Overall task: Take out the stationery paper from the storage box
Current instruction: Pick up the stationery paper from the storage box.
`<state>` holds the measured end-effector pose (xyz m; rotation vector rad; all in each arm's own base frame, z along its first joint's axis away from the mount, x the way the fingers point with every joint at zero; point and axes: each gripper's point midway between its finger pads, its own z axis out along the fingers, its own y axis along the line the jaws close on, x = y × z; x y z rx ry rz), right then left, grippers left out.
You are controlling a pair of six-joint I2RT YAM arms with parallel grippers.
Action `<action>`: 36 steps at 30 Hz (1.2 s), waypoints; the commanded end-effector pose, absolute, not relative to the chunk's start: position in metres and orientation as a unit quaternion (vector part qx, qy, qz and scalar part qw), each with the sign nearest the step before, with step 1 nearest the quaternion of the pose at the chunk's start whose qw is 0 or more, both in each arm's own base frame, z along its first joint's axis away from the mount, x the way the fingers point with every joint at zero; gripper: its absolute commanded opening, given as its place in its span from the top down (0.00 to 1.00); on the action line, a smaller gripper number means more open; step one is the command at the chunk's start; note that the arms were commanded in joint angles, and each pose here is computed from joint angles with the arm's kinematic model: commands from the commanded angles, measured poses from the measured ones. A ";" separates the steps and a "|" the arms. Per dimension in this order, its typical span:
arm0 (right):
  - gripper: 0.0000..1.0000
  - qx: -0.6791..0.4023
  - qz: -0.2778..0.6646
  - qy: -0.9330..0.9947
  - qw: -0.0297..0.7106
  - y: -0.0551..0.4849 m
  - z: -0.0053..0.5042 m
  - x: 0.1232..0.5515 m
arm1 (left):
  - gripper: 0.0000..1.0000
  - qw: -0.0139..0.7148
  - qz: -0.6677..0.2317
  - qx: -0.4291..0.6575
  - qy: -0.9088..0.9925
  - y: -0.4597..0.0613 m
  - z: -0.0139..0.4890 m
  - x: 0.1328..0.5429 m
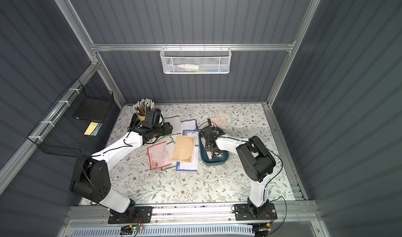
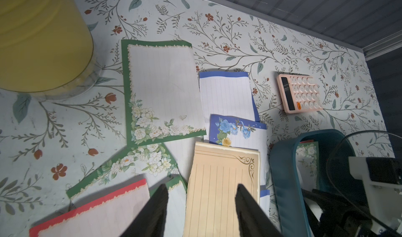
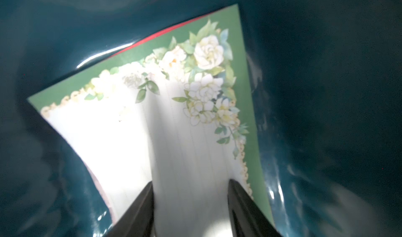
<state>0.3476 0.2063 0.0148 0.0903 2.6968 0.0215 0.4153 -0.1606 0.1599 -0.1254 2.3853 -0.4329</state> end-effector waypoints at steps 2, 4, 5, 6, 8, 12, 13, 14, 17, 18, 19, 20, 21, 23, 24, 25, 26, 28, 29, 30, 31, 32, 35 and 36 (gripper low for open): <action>0.59 0.020 -0.035 0.994 0.102 0.182 -0.040 0.292 | 0.47 0.343 -0.168 -0.050 0.923 -0.161 0.158 0.409; 0.68 0.020 -0.030 0.993 0.108 0.184 -0.035 0.295 | 0.47 0.343 -0.170 -0.049 0.923 -0.161 0.157 0.409; 0.72 0.020 -0.028 0.993 0.112 0.186 -0.031 0.298 | 0.47 0.342 -0.171 -0.048 0.923 -0.162 0.156 0.410; 0.74 0.019 -0.025 0.993 0.117 0.188 -0.027 0.301 | 0.47 0.341 -0.171 -0.048 0.923 -0.162 0.156 0.410; 0.78 0.017 -0.021 0.991 0.129 0.191 -0.015 0.307 | 0.47 0.341 -0.175 -0.046 0.923 -0.164 0.157 0.410; 0.79 0.013 -0.014 0.987 0.159 0.197 0.013 0.321 | 0.47 0.340 -0.193 -0.037 0.920 -0.171 0.161 0.411; 0.79 0.013 -0.013 0.986 0.167 0.197 0.020 0.324 | 0.47 0.339 -0.198 -0.032 0.919 -0.173 0.161 0.410; 0.79 0.013 -0.010 0.984 0.175 0.198 0.028 0.327 | 0.47 0.337 -0.203 -0.029 0.919 -0.175 0.161 0.410; 0.80 0.018 0.000 0.980 0.198 0.200 0.048 0.332 | 0.47 0.331 -0.217 -0.025 0.918 -0.181 0.160 0.409; 0.81 0.020 0.003 0.978 0.206 0.199 0.054 0.334 | 0.47 0.329 -0.226 -0.023 0.917 -0.184 0.160 0.409; 0.83 0.023 0.006 0.977 0.214 0.199 0.060 0.335 | 0.47 0.326 -0.239 -0.020 0.915 -0.188 0.160 0.407; 0.86 0.024 0.008 0.975 0.222 0.198 0.064 0.336 | 0.47 0.324 -0.252 -0.018 0.912 -0.192 0.161 0.406; 0.89 0.024 0.009 0.974 0.226 0.198 0.066 0.336 | 0.47 0.322 -0.261 -0.017 0.910 -0.195 0.160 0.405; 1.00 0.026 0.008 0.973 0.230 0.196 0.068 0.335 | 0.47 0.318 -0.270 -0.018 0.909 -0.198 0.157 0.405; 1.00 0.026 0.005 0.973 0.229 0.194 0.067 0.335 | 0.47 0.315 -0.273 -0.018 0.909 -0.199 0.155 0.405; 1.00 0.027 0.004 0.974 0.227 0.194 0.067 0.334 | 0.47 0.311 -0.274 -0.019 0.910 -0.200 0.153 0.404; 1.00 0.027 0.000 0.974 0.223 0.192 0.066 0.333 | 0.47 0.307 -0.277 -0.019 0.910 -0.201 0.151 0.403; 1.00 0.027 0.002 0.975 0.223 0.192 0.067 0.332 | 0.47 0.306 -0.285 -0.018 0.908 -0.203 0.150 0.403; 1.00 0.027 0.003 0.974 0.225 0.192 0.068 0.332 | 0.47 0.304 -0.288 -0.019 0.908 -0.204 0.149 0.402; 1.00 0.028 0.005 0.974 0.227 0.192 0.068 0.332 | 0.47 0.302 -0.289 -0.019 0.908 -0.204 0.148 0.401; 1.00 0.029 0.005 0.973 0.228 0.193 0.068 0.332 | 0.47 0.299 -0.291 -0.020 0.909 -0.205 0.147 0.400; 1.00 0.030 0.006 0.973 0.228 0.193 0.069 0.332 | 0.47 0.297 -0.294 -0.020 0.908 -0.206 0.146 0.399; 1.00 0.033 0.012 0.970 0.240 0.193 0.072 0.334 | 0.47 0.286 -0.331 -0.009 0.899 -0.218 0.149 0.394; 0.99 0.033 0.014 0.970 0.241 0.193 0.071 0.334 | 0.47 0.286 -0.339 -0.009 0.896 -0.220 0.151 0.394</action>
